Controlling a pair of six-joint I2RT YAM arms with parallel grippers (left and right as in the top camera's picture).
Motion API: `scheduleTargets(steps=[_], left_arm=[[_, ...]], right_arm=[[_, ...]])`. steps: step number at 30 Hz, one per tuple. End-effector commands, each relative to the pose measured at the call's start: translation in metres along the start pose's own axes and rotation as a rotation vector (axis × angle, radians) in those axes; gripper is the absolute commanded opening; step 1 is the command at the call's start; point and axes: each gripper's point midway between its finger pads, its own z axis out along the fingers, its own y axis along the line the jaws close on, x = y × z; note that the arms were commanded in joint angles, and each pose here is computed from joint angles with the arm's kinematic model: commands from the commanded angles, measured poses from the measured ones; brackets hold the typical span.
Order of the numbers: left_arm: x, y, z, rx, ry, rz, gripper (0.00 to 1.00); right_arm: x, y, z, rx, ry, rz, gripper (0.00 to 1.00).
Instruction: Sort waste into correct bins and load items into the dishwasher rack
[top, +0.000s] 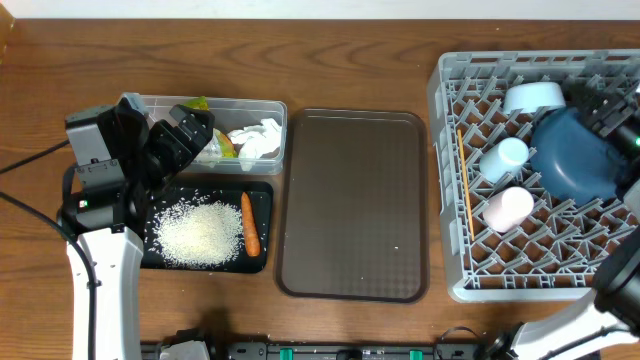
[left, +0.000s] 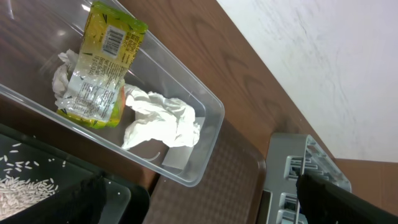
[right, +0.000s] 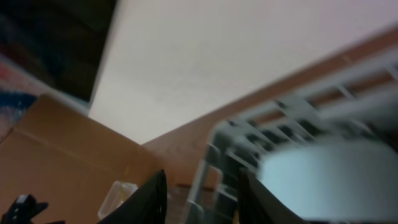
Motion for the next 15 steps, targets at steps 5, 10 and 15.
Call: scheduleTargets(steps=[5,10,15], left_arm=[[-0.004,0.0,-0.001,-0.007,-0.014,0.022,1.0],[-0.004,0.0,-0.001,-0.007,-0.014,0.022,1.0],[-0.004,0.001,-0.001,-0.008,-0.014,0.022,1.0]], right_arm=[[-0.026,0.072,-0.003,-0.006,-0.044,-0.167,0.36],[-0.014,0.058,0.01,0.163,-0.047,-0.224,0.35],[0.027,-0.01,0.017,0.689,0.092,-0.385,0.31]])
